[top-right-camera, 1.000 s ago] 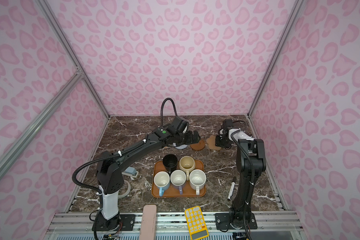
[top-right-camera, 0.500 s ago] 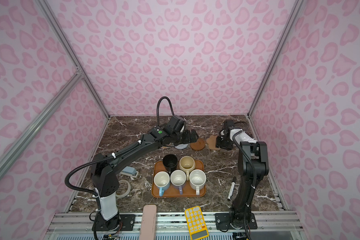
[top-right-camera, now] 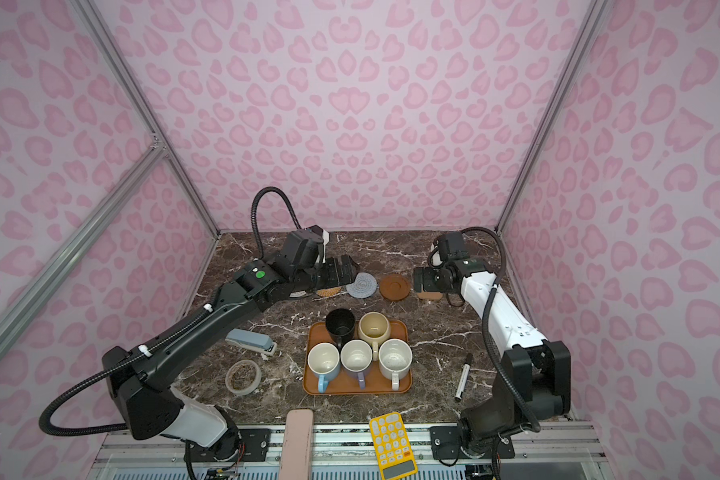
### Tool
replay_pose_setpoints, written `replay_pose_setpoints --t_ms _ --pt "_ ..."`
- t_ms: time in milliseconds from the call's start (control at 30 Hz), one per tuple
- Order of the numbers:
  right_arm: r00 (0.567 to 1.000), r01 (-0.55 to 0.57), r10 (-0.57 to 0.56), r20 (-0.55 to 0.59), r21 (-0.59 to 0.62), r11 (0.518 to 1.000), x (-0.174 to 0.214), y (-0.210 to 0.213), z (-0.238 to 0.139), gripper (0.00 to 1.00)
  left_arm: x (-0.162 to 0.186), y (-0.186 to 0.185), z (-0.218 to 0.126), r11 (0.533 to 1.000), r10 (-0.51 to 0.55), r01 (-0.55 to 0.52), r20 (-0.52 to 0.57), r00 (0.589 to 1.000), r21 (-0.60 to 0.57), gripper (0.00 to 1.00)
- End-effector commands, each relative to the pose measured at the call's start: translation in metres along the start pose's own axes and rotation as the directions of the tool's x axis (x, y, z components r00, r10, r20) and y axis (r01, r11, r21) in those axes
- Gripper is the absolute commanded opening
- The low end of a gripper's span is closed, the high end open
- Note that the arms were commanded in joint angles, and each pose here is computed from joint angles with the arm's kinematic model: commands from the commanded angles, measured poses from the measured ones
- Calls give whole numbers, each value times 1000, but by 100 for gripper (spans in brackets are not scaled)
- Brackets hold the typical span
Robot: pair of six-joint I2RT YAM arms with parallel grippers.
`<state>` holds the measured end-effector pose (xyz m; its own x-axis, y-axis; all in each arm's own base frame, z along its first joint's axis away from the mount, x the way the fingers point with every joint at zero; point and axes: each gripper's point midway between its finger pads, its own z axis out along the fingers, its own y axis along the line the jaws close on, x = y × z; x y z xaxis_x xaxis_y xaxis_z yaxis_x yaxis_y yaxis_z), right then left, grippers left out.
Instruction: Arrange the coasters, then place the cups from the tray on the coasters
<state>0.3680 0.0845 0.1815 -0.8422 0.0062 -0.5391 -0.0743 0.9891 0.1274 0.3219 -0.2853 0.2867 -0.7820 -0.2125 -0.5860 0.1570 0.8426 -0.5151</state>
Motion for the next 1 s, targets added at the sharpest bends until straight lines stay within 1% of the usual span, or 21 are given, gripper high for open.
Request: replay_pose_setpoints --t_ms 0,33,67,100,133,167,233,300,367,400,433,500,533,600,700,833,867,900,967 --pt "996 49 -49 75 11 999 -5 10 -15 99 0 25 -10 997 -35 39 64 997 -60 98" --pt "992 39 -39 122 1 999 -10 13 -20 98 0 35 -13 994 -62 69 81 995 -84 98" --pt "985 0 0 174 0 1000 -15 12 -24 99 1 44 -16 993 -73 81 85 994 -85 98" --pt "975 -42 43 217 -7 999 -20 9 -30 99 5 49 -17 996 -61 66 63 996 -65 98" --pt "975 -23 33 218 -53 998 -19 14 -35 99 6 51 -19 996 -69 72 67 995 -44 99" --pt "974 -18 42 224 -105 994 -18 19 -37 99 6 48 -22 998 -67 67 67 995 2 100" --pt "976 -38 72 207 -167 985 -13 22 -36 99 6 47 -24 996 -79 77 71 994 42 98" --pt "986 -11 50 159 -237 971 -4 33 -34 98 13 45 -22 998 -44 43 26 999 41 98" --pt "994 20 11 108 -287 958 7 44 -31 90 22 50 -20 1000 -17 17 -6 1000 -4 98" --pt "996 24 0 84 -288 957 14 48 -30 89 29 52 -19 1000 -1 1 -20 1000 -22 98" --pt "997 22 -1 73 -286 958 19 51 -31 89 34 54 -18 999 6 -7 -35 999 -35 98" --pt "998 26 -9 62 -292 956 30 61 -33 89 51 62 -14 997 10 -18 -101 995 -74 98" --pt "997 36 -17 69 -296 954 34 67 -35 90 58 67 -13 994 0 -14 -132 991 -104 97" --pt "994 69 -40 98 -313 947 43 82 -39 89 74 71 -12 989 5 -34 -197 980 -142 99" --pt "992 94 -58 114 -348 933 57 101 -47 90 92 73 -12 980 6 -59 -266 964 -192 97" --pt "994 100 -73 84 -381 919 77 114 -44 92 113 74 -8 971 5 -87 -341 940 -224 91" --pt "995 92 -70 69 -383 919 81 115 -40 94 119 73 -6 970 6 -92 -357 934 -226 88" --pt "996 84 -67 57 -384 920 84 116 -38 99 125 74 -2 969 1 -93 -372 928 -229 85" --pt "998 57 -46 37 -371 927 88 114 -33 99 135 73 4 967 6 -106 -396 918 -231 85"
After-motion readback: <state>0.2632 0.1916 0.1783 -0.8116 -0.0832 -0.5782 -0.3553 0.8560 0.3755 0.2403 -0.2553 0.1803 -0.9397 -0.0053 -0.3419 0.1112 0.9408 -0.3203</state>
